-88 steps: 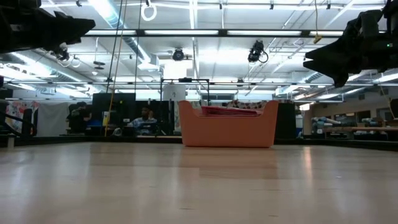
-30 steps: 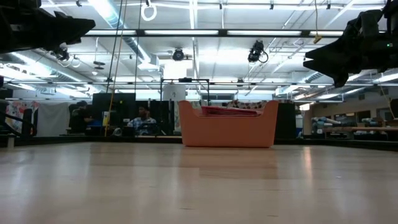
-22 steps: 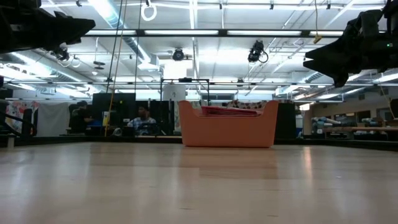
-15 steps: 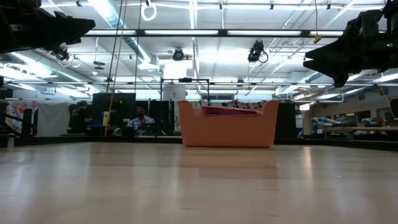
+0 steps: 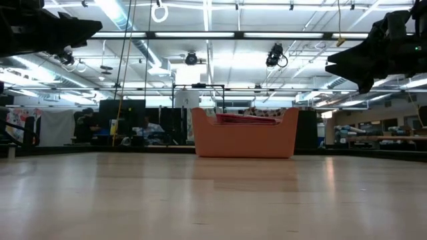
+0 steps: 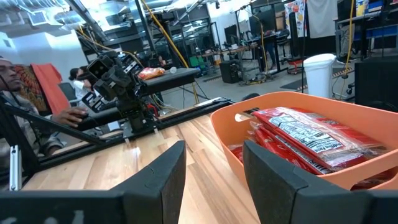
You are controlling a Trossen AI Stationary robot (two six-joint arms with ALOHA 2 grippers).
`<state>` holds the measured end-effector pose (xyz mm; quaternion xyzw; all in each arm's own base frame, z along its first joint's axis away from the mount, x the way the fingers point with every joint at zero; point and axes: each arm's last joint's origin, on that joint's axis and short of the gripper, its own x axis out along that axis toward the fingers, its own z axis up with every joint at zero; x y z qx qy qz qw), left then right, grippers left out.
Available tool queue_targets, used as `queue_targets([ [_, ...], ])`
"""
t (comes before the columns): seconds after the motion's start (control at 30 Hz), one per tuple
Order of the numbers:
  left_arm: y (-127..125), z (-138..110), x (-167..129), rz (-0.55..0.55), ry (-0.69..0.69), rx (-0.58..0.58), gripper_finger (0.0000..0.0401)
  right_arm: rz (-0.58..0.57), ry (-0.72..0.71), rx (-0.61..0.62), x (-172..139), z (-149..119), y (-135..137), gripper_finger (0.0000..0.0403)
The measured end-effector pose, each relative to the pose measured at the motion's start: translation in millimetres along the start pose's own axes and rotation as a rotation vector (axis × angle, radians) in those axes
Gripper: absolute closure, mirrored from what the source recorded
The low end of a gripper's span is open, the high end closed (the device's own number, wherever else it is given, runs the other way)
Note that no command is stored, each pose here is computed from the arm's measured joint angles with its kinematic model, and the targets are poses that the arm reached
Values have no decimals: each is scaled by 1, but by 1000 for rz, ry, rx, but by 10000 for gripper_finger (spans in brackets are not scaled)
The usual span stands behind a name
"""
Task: Sort popcorn bags into baskets
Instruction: Return to Home Position
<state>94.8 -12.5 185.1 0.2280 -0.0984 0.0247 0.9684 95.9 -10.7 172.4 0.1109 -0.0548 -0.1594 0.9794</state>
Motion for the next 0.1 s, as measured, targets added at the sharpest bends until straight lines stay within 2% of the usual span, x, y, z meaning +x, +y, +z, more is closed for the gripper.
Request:
queue_targets([
  [0.1,0,0,0,0,0,0,319,0,0,0,0,0,0,239],
])
